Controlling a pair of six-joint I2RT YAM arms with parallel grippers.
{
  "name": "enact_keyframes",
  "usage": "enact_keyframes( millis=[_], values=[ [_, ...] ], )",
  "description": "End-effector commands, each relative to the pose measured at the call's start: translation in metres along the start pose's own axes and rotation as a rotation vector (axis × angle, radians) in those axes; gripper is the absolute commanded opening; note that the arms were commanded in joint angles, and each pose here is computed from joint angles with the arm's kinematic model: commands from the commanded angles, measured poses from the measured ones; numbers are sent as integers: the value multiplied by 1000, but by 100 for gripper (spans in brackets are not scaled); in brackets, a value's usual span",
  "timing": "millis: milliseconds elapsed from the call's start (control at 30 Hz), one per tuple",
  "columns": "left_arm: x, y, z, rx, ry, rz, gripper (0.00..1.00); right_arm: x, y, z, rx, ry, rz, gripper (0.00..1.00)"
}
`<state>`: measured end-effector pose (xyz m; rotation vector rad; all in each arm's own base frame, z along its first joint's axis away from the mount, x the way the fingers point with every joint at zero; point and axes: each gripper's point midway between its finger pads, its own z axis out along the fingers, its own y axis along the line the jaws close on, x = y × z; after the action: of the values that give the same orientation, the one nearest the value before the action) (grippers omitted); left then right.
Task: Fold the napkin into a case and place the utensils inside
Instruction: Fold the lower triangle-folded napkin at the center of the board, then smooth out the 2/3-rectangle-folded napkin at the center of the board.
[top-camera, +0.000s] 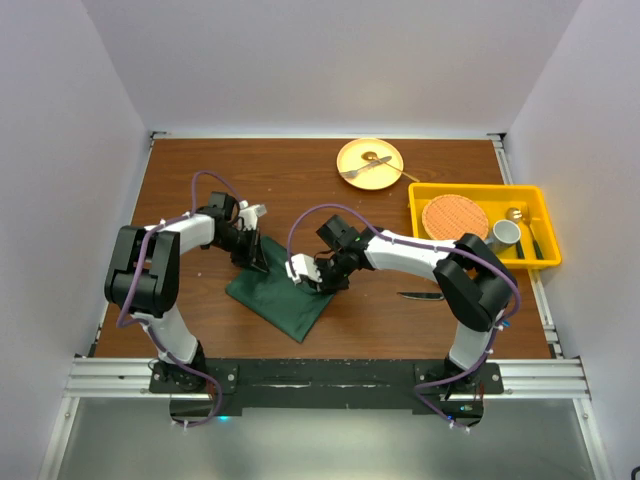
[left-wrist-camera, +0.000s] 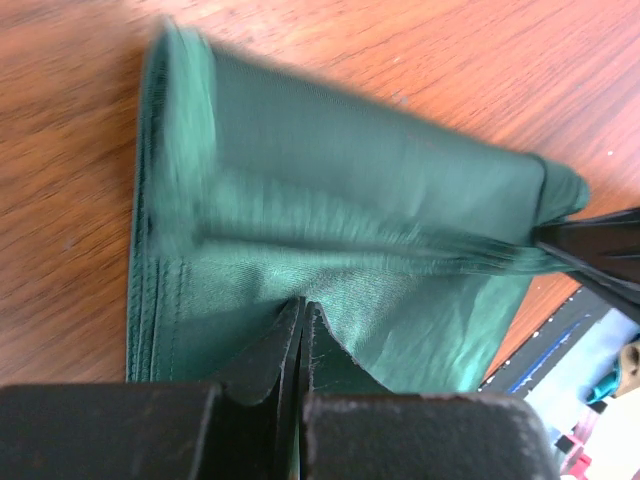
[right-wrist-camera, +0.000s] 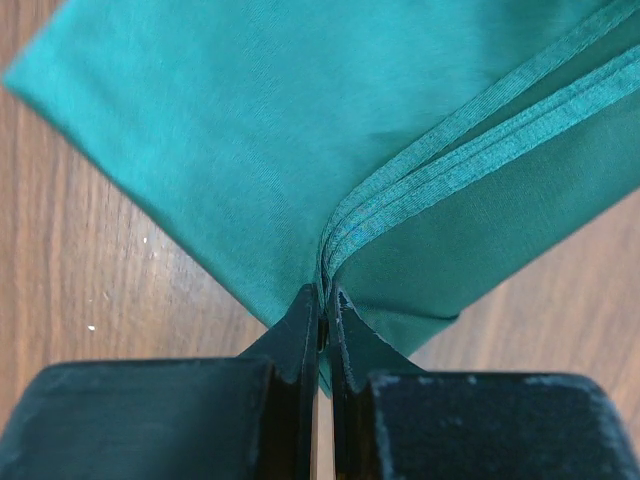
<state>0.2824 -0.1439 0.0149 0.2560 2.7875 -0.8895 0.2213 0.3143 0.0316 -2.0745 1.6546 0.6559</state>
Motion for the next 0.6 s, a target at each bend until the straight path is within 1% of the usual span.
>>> enact_keyframes(
  millis=[0,67,100,167,200,233,267,300,333,367,500,567],
  values=[
    [2,24,-6,-46,-35,-44,0,1,-4,2,37,23,-154,0],
    [-4,18,-17,-4,-64,-21,0,2,-6,3,33,45,-168,0],
    [-7,22,-27,7,-91,-30,0,6,-7,5,29,55,-165,0],
    [-12,12,-49,74,-139,31,0,8,-10,5,37,73,-183,0],
    [-21,16,-64,73,-185,44,0,8,-11,5,36,78,-186,0],
    [-29,13,-80,71,-229,85,3,9,-13,4,43,88,-193,0],
    [-33,13,-88,65,-247,128,8,9,-15,4,49,91,-197,0],
    [-45,13,-100,46,-280,160,12,8,-18,2,57,93,-201,0],
    [-50,12,-105,30,-290,186,15,10,-19,2,58,104,-206,0],
    [-55,12,-111,18,-297,218,24,11,-20,2,56,109,-207,0],
    [-60,12,-108,36,-292,255,25,18,-36,-7,74,128,-234,0],
    [-62,6,-107,71,-317,295,24,25,-47,-15,86,144,-278,0]
  ],
)
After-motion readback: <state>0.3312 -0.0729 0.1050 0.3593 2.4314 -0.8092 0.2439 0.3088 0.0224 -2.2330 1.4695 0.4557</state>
